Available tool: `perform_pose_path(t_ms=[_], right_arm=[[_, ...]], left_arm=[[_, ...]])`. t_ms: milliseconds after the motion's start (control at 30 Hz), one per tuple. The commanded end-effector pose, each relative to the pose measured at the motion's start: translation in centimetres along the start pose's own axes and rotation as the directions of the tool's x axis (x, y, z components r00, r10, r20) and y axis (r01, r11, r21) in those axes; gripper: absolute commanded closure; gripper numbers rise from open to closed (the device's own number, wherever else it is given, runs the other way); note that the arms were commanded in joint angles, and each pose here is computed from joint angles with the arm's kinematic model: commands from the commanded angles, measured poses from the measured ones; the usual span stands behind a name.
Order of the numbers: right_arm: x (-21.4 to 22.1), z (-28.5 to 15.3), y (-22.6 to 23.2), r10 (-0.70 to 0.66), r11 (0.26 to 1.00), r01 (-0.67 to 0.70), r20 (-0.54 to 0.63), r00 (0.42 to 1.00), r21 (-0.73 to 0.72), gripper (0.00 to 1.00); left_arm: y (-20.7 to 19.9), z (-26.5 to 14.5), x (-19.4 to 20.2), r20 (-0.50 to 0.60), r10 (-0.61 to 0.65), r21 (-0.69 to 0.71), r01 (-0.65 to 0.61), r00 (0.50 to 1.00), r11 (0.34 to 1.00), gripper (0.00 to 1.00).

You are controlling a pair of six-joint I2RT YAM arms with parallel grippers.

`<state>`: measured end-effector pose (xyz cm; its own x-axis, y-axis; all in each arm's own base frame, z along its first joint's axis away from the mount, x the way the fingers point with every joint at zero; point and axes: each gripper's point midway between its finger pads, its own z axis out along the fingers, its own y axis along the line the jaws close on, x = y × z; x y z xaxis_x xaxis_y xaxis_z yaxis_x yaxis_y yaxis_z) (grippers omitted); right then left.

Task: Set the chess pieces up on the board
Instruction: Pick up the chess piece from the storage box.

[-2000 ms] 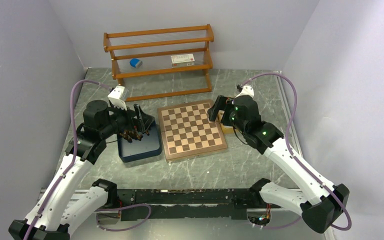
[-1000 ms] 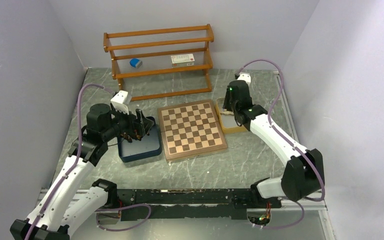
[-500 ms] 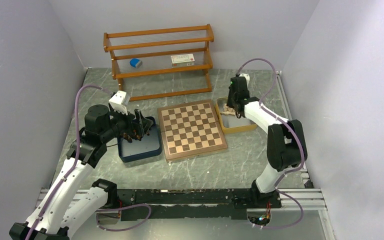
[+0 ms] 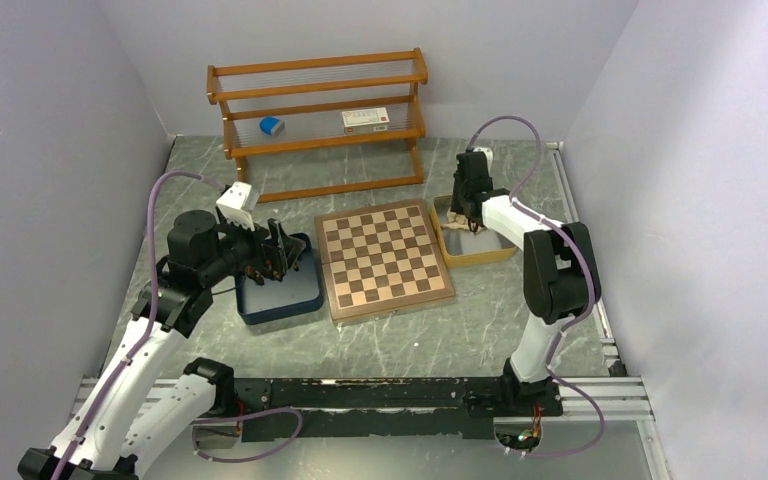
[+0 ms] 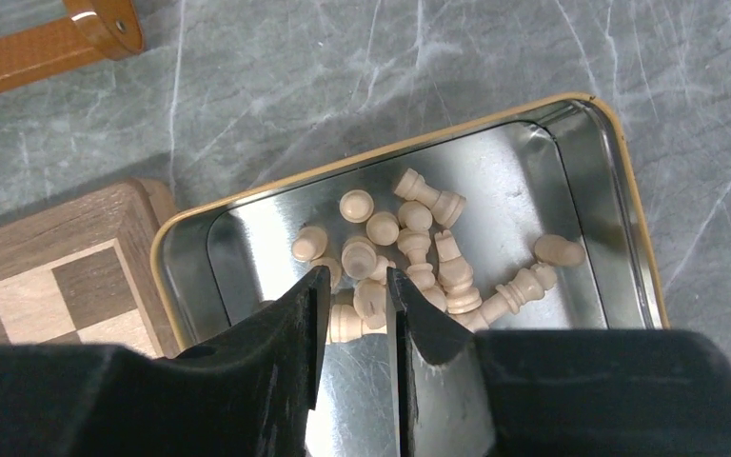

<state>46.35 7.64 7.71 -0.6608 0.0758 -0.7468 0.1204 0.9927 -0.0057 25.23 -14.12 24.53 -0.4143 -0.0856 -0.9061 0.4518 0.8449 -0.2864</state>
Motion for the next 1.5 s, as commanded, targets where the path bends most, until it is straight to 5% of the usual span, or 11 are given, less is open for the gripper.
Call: perform_pose_path(t_ms=[0,1033,1467], right_arm=[[-0.6,0.9,-0.3,-0.002,1.0,0.001,0.011,1.0,0.011,0.68],[0.4,2.7,-0.6,-0.028,0.999,0.028,-0.017,0.999,0.026,0.8],[-2.1,0.1,-1.3,-0.014,0.996,0.014,0.005,1.0,0.084,0.85]], left_arm=[[0.0,-0.1,-0.3,0.019,0.017,-0.004,-0.017,1.0,1.0,0.01],[0.1,-0.1,-0.2,0.015,0.016,-0.006,-0.016,1.0,1.0,0.01],[0.0,-0.2,-0.2,0.015,0.017,-0.005,-0.017,1.0,1.0,0.02]])
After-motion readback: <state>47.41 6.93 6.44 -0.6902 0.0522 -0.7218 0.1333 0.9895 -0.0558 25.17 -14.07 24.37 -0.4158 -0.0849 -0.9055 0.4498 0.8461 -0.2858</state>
